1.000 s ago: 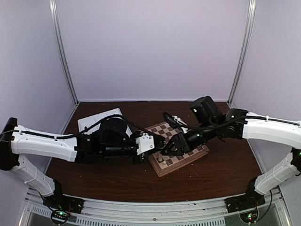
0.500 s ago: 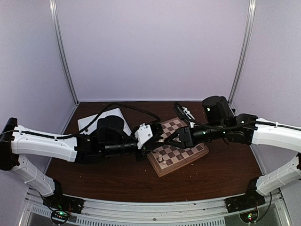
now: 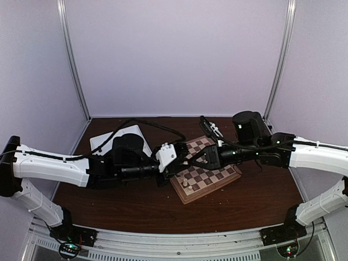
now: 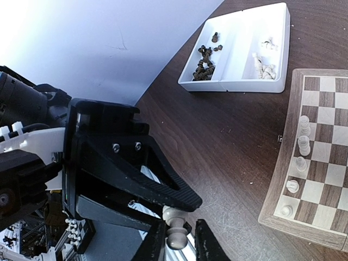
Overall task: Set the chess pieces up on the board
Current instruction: Place the chess piece on the chessboard.
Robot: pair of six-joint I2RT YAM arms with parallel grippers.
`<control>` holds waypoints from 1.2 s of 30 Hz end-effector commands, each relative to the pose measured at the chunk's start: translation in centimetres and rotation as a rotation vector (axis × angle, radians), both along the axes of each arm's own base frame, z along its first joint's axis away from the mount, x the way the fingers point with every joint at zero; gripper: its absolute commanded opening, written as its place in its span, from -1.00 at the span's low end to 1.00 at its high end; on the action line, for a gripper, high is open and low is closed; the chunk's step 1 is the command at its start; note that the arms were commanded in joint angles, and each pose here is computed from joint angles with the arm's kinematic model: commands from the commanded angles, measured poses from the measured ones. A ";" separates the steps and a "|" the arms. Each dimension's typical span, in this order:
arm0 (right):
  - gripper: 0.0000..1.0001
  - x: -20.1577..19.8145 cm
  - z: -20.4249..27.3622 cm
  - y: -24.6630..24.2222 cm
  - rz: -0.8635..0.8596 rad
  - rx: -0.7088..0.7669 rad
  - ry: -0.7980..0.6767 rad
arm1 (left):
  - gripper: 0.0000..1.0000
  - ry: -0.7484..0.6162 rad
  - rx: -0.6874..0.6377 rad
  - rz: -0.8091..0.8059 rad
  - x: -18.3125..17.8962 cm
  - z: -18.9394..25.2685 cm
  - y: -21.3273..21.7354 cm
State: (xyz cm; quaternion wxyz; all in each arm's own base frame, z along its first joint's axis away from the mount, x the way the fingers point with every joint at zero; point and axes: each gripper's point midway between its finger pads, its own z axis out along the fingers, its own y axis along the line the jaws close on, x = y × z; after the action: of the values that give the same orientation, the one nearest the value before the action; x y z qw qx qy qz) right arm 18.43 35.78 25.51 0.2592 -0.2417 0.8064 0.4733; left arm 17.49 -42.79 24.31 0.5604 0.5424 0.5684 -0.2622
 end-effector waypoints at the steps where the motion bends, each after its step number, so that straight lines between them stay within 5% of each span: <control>1: -0.64 0.0 0.5 0.4 0.009 0.013 -0.002 | -0.98 -0.023 -0.053 -0.007 -0.1 1.7 -0.2; 6: -0.94 0.1 0.5 0.4 0.008 0.010 -0.001 | -0.90 -0.023 -0.043 0.006 0.0 1.5 -0.1; 11: -1.00 0.8 0.0 0.0 -0.024 -0.057 -0.022 | -0.26 0.018 -0.033 0.087 1.1 0.7 0.7; 16: -1.00 2.8 -1.0 -1.3 -0.083 -0.238 -0.098 | 0.02 0.118 -0.058 0.185 1.6 0.5 2.8; 23: -1.00 6.3 -2.9 -1.7 -0.126 -0.488 -0.189 | 0.20 0.322 -0.052 0.478 4.6 -1.2 8.6; 36: -0.97 9.7 -8.8 -3.3 -0.094 -0.925 -0.191 | 0.48 0.478 -0.096 0.712 5.5 -1.6 16.9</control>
State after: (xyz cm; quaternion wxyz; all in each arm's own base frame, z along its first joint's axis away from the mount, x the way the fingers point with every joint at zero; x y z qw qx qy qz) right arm 27.60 35.12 17.60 0.2336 -0.3243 0.9103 0.1080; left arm 23.00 -27.92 23.23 0.5065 0.2490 0.7978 -0.2121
